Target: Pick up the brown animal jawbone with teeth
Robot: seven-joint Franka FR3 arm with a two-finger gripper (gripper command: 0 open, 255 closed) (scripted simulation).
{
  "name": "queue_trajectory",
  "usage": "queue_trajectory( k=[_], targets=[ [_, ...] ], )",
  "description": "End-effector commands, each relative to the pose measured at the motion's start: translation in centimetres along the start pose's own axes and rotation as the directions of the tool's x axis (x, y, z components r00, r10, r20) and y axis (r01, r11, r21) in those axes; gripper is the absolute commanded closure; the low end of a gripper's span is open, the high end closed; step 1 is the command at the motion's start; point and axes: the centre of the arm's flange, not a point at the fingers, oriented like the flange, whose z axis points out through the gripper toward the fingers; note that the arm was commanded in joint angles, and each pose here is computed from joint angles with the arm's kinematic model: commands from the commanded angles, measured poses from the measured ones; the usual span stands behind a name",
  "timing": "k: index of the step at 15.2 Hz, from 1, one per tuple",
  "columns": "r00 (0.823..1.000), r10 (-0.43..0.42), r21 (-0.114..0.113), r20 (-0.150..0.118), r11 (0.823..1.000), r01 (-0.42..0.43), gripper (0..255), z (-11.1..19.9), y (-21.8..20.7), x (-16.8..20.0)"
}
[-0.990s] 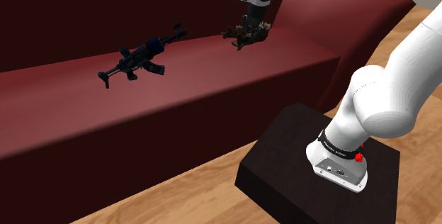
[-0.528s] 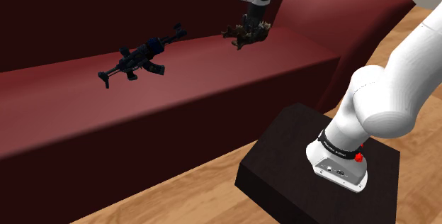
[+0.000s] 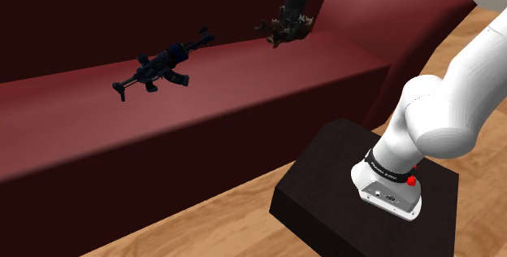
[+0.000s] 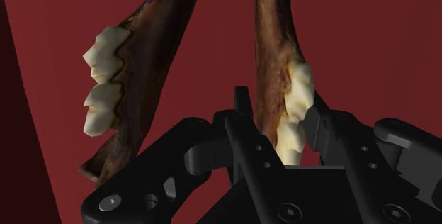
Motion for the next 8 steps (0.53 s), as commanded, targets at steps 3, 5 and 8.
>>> queue_trajectory(
  k=[3,5,8],
  targets=[
    [1.000,0.000,0.000,0.000,1.000,0.000,255,-2.2,0.3,0.0],
    [1.000,0.000,0.000,0.000,1.000,0.000,255,-3.3,0.4,0.0],
    [1.000,0.000,0.000,0.000,1.000,0.000,255,-3.9,0.5,0.0]
  ],
)
